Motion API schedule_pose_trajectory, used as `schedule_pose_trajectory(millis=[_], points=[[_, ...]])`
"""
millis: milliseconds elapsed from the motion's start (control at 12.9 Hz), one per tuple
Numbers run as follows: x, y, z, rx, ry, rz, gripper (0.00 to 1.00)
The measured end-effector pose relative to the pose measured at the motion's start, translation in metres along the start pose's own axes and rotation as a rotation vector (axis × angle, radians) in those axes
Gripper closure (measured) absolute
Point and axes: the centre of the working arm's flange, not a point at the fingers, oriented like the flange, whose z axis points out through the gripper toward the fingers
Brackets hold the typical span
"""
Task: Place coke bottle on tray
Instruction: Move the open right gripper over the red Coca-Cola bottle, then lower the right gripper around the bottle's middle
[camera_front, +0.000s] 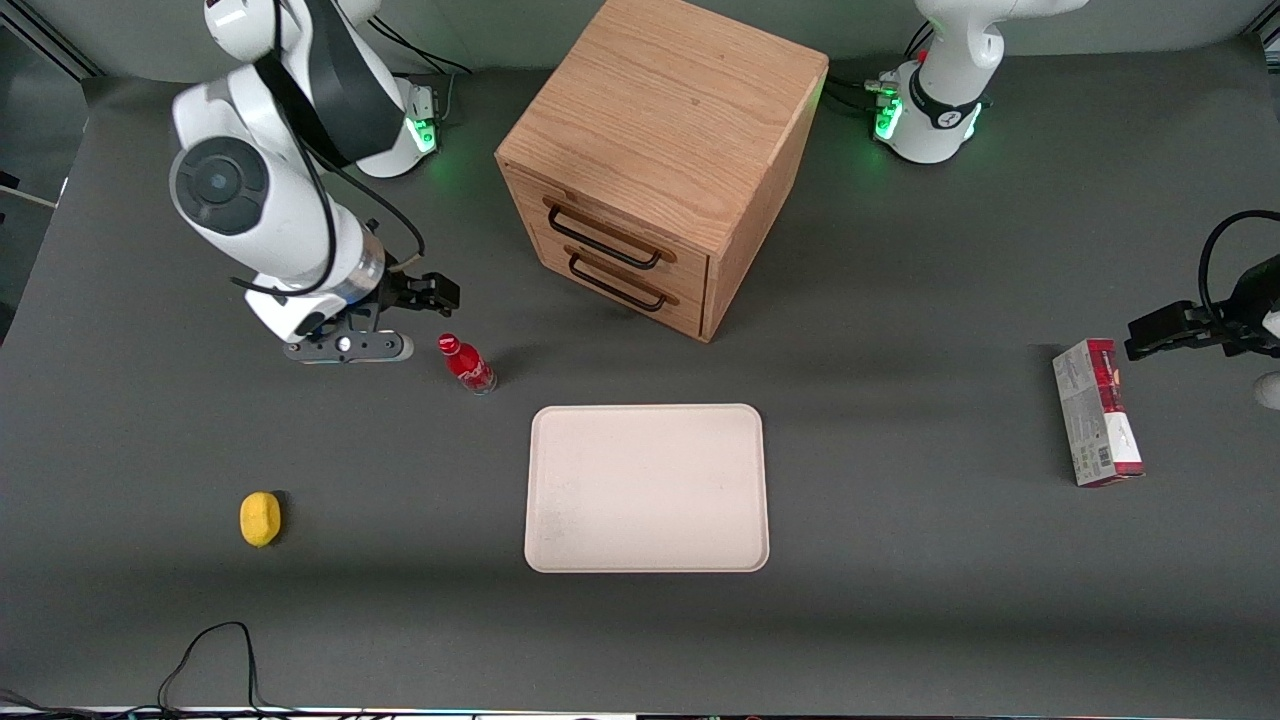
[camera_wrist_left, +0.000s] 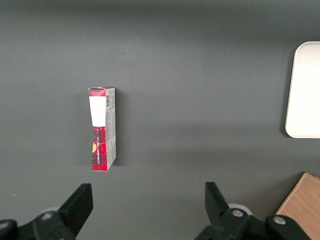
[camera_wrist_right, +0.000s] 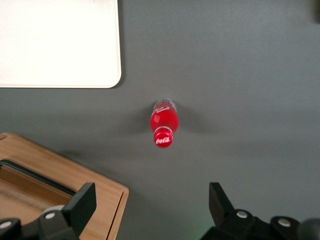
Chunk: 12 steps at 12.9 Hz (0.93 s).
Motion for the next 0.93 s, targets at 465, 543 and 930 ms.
schedule_pose_trajectory(millis=[465, 543, 930], points=[[-0.021, 0.018, 0.108, 0.026, 0.083, -0.013, 0.00], [-0.022, 0.019, 0.115, 0.025, 0.084, -0.013, 0.00], [-0.018, 0.018, 0.126, 0.028, 0.098, -0.012, 0.00]])
